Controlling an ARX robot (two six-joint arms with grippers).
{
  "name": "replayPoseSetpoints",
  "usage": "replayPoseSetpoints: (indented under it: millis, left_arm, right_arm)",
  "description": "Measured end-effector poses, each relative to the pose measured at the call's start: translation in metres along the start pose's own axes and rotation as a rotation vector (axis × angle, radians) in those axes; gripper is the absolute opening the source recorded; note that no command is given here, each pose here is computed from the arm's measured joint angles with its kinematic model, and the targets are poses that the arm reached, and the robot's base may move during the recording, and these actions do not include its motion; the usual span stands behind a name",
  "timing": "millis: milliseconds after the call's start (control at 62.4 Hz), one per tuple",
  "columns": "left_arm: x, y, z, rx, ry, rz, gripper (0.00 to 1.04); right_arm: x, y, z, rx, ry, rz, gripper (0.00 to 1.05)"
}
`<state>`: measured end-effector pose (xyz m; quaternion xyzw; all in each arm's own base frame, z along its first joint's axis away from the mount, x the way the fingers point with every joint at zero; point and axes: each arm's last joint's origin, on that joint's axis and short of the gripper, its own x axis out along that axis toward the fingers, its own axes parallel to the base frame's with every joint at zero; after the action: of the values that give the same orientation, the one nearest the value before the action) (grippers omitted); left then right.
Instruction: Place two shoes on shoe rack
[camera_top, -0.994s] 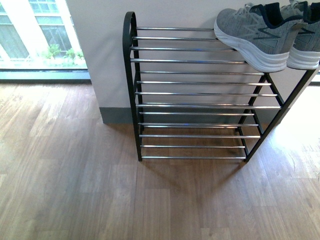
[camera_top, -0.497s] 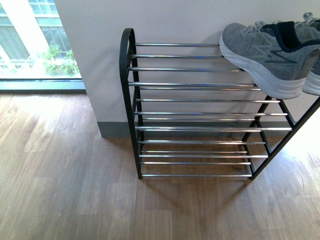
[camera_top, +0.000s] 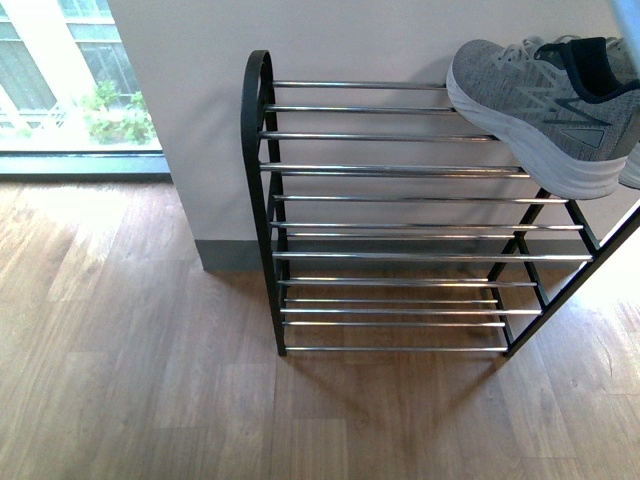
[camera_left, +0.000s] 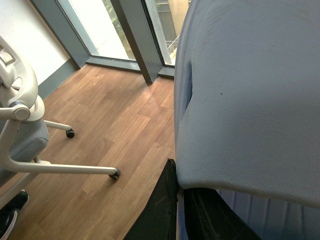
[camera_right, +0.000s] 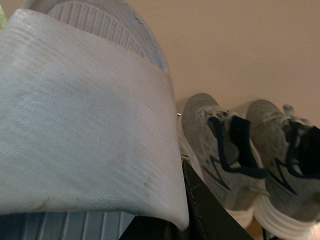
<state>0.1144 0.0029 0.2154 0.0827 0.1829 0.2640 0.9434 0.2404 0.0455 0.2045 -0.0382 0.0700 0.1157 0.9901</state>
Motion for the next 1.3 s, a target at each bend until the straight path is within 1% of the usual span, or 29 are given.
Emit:
replayPoseSetpoints:
  millis: [128, 433, 529, 625, 754, 962, 1139, 1299]
  left_arm:
    - [0.0, 0.0, 0.0, 0.0, 0.0, 0.0, 0.01]
    - [0.0, 0.0, 0.0, 0.0, 0.0, 0.0, 0.01]
    - [0.0, 0.0, 0.0, 0.0, 0.0, 0.0, 0.01]
    - [0.0, 0.0, 0.0, 0.0, 0.0, 0.0, 0.01]
    - [0.0, 0.0, 0.0, 0.0, 0.0, 0.0, 0.01]
    - [0.0, 0.0, 0.0, 0.0, 0.0, 0.0, 0.01]
    - [0.0, 0.0, 0.0, 0.0, 0.0, 0.0, 0.01]
    - [0.0, 0.0, 0.0, 0.0, 0.0, 0.0, 0.01]
  right_arm:
    - [0.035, 0.018, 0.006, 0.004, 0.025, 0.019, 0.01]
    - [0.116, 0.056, 0.01, -0.02, 0.085, 0.022, 0.01]
    - [0.143, 0.066, 0.006, -0.041, 0.097, 0.017, 0.01]
    - [0.182, 0.074, -0.011, -0.093, 0.148, -0.03, 0.01]
    - [0.211, 0.069, -0.035, -0.14, 0.221, -0.095, 0.01]
    - [0.241, 0.054, -0.062, -0.214, 0.274, -0.18, 0.01]
    - [0.257, 0.038, -0.075, -0.288, 0.304, -0.25, 0.01]
    - [0.261, 0.022, -0.078, -0.338, 0.327, -0.322, 0.01]
